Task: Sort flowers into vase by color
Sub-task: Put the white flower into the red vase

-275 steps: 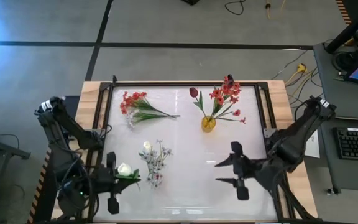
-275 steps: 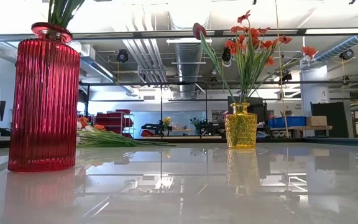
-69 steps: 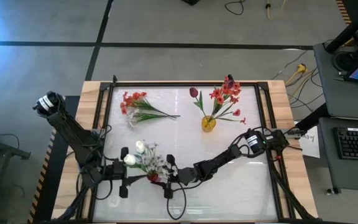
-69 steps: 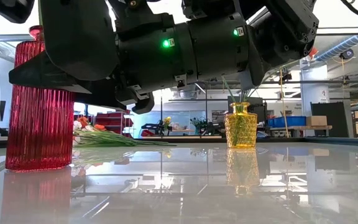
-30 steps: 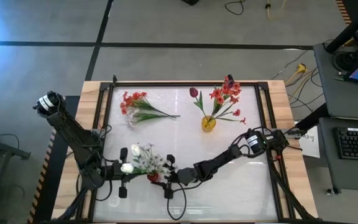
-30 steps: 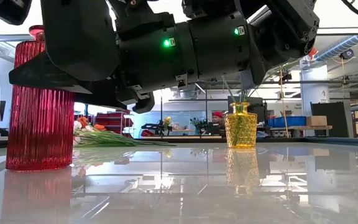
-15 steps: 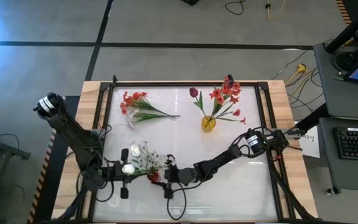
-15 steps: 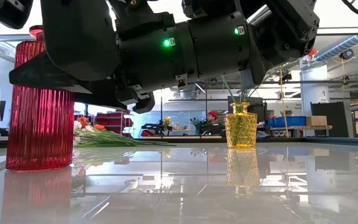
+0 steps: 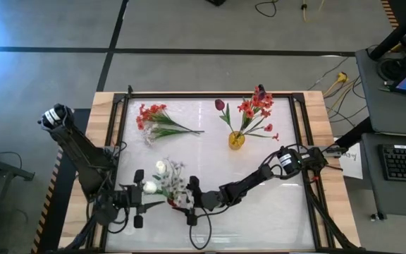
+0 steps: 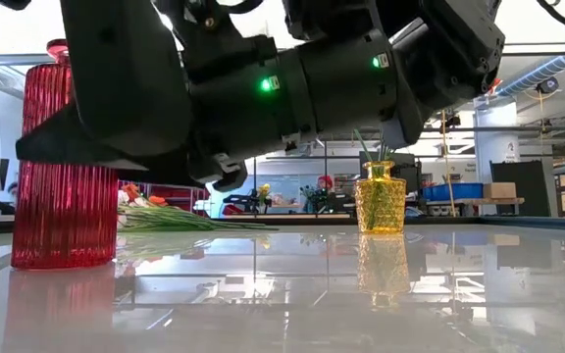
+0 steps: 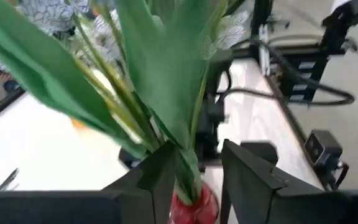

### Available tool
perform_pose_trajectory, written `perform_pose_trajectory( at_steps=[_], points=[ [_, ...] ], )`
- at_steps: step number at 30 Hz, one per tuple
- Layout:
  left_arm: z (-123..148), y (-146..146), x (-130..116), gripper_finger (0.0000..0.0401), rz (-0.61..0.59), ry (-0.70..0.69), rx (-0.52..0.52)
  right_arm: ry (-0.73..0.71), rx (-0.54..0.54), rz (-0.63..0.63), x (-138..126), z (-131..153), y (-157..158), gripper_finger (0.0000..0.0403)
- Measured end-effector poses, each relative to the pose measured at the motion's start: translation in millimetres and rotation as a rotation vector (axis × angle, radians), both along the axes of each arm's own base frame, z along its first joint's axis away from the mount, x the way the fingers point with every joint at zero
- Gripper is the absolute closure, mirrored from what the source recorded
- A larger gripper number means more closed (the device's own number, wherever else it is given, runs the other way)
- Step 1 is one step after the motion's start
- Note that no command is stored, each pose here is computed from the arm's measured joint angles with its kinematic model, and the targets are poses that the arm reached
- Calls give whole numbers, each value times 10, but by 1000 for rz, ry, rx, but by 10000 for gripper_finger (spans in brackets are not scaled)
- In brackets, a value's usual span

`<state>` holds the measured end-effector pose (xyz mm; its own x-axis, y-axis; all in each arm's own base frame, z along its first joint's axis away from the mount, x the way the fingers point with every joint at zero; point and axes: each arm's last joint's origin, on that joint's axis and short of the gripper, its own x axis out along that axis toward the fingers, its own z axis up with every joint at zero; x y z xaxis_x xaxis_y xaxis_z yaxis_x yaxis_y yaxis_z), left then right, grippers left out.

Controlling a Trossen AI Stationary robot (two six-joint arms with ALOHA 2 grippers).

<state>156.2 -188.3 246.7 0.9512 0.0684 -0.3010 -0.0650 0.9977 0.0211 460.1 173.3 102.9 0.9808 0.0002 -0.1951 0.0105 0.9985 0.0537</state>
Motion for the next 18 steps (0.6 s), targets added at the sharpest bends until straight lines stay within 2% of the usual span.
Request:
perform_pose_trajectory(
  at_steps=[12,18],
  points=[
    [344,-31,-99,269,-44,174,-15,4,36,-1,-16,66,28,109],
    [545,-2,-166,269,-28,240,-42,87,39,-8,-53,90,38,112]
  ],
)
